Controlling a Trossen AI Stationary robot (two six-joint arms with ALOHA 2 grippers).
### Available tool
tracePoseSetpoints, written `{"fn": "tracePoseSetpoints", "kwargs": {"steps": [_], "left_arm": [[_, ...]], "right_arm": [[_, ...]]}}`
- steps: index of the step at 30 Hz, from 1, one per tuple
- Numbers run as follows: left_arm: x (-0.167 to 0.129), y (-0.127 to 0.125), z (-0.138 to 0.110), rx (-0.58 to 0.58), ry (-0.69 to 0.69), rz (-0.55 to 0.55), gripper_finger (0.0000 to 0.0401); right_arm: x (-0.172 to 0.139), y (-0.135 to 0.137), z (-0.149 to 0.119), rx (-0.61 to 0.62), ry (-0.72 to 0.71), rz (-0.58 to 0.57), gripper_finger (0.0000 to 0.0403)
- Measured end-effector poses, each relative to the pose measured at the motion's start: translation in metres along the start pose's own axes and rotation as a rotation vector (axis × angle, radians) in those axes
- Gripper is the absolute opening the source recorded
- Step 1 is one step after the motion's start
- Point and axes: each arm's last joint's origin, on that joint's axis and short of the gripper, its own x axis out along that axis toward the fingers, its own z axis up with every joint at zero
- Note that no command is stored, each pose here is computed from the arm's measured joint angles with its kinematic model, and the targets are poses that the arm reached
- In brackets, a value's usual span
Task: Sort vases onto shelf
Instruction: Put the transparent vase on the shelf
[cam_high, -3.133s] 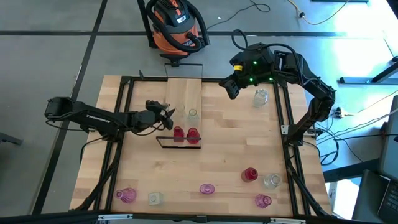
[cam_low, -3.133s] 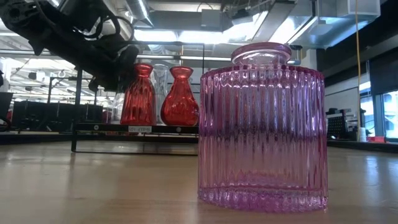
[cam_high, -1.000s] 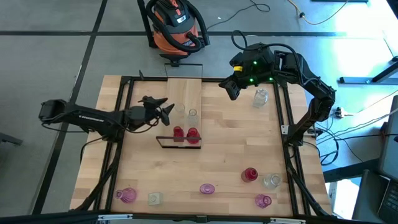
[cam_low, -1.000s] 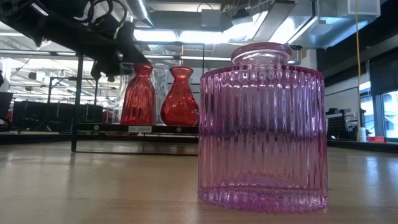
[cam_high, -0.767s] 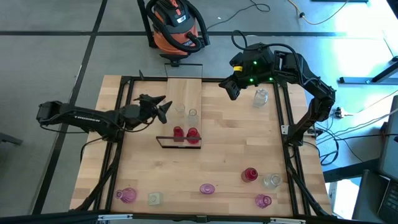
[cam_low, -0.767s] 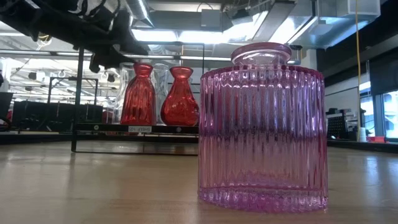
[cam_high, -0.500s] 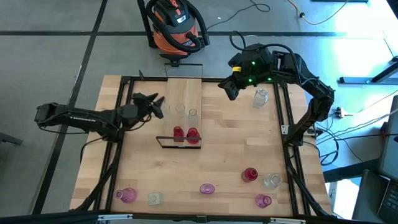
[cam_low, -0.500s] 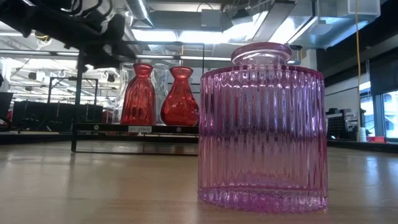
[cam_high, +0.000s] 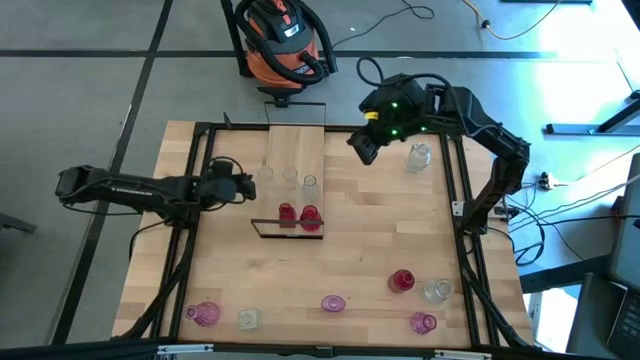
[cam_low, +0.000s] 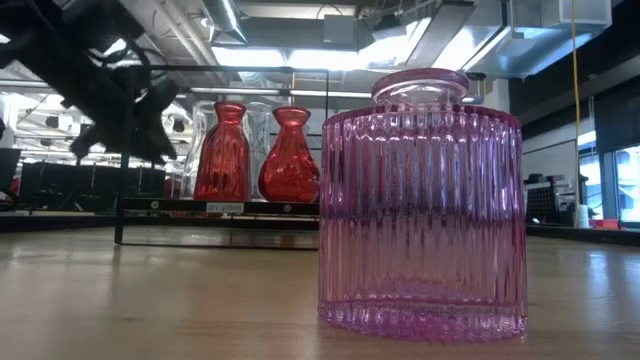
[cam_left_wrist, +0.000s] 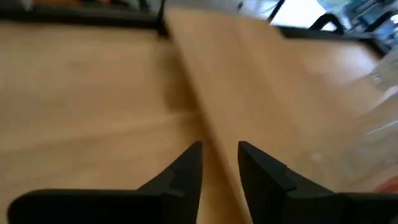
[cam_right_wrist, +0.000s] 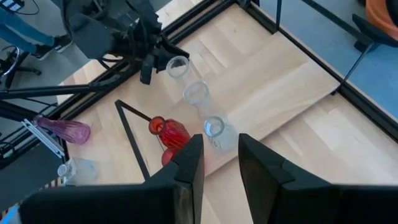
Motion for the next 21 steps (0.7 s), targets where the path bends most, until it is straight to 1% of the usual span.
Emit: {"fn": "tracePoseSetpoints", "kwargs": {"steps": [4, 15, 18, 21], "left_arm": [[0.003, -0.001, -0.005, -0.018, 0.058, 0.0, 0.0069], [0.005, -0.011, -0.003, -0.059, 0.074, -0.092, 0.001], [0.004, -0.015, -0.001, -0.042, 0.073, -0.139, 0.0002], [0.004, -0.017, 0.0, -0.043, 0.066, -0.16, 0.0002]], "right_arm": [[0.006, 0.0, 0.0, -0.008, 0.018, -0.006, 0.0083], [0.011, 0.0, 0.0, -0.024, 0.03, -0.001, 0.0083], [0.011, 0.0, 0.001, -0.024, 0.029, -0.001, 0.0083], [0.011, 0.0, 0.001, -0.024, 0.029, -0.001, 0.0083]]}}
